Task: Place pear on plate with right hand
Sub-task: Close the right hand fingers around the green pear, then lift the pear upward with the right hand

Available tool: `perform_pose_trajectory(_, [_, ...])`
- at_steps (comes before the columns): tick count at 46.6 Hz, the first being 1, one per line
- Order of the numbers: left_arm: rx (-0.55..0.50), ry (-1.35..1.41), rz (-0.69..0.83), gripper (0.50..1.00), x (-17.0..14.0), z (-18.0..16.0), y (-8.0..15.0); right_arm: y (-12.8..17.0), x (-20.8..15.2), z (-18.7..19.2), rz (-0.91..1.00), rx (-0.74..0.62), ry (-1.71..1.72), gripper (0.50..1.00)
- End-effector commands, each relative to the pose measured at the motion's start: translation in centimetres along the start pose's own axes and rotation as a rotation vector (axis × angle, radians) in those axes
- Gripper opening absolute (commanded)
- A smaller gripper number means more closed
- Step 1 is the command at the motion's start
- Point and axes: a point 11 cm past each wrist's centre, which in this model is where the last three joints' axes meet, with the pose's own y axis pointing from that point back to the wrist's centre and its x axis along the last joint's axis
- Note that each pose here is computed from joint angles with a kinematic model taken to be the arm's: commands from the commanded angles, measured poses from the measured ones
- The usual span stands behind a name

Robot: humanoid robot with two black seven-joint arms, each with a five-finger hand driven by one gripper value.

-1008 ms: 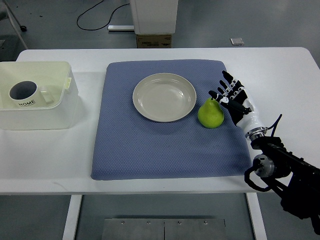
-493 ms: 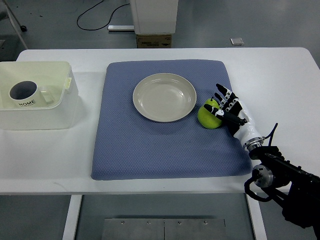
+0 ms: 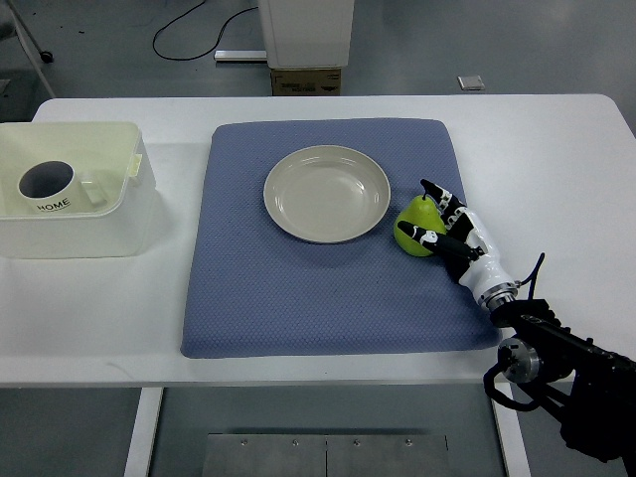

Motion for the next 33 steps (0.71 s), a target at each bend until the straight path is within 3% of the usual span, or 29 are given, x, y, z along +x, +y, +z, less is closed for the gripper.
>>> perform_pose_trajectory(1, [0.001, 0.000, 0.000, 1.000, 0.0, 0.0, 0.0, 0.3, 0.2, 0.6, 0.002, -0.018, 0.013, 0.966])
perform_pose_trajectory(6, [0.001, 0.000, 0.000, 1.000, 0.0, 0.0, 0.0, 0.7, 0.6, 1.3, 0.001, -0.044, 0.037, 0.908])
perform_pose_trajectory(8, [-0.001, 0.000, 0.000, 1.000, 0.0, 0.0, 0.0, 0.8, 0.7, 1.6, -0.001, -0.053, 0.047, 0.849])
perform_pose_trajectory(10, [-0.001, 0.000, 0.000, 1.000, 0.0, 0.0, 0.0, 0.8, 0.7, 1.7, -0.003, -0.060, 0.054, 0.757])
perform_pose_trajectory(12, [-0.001, 0.000, 0.000, 1.000, 0.0, 0.0, 0.0, 0.9, 0.7, 1.8, -0.006, -0.063, 0.059, 0.609])
perform_pose_trajectory(13, [0.001, 0.000, 0.000, 1.000, 0.0, 0.0, 0.0, 0.9, 0.7, 1.8, -0.007, -0.064, 0.059, 0.511])
perform_pose_trajectory(27, [0.001, 0.000, 0.000, 1.000, 0.0, 0.0, 0.0, -0.7, 0.3, -0.3, -0.011, -0.016, 0.078, 0.500])
perform_pose_trajectory(33, [0.001, 0.000, 0.000, 1.000, 0.0, 0.0, 0.0, -2.5, 0.1, -3.2, -0.018, 0.045, 0.085, 0.500])
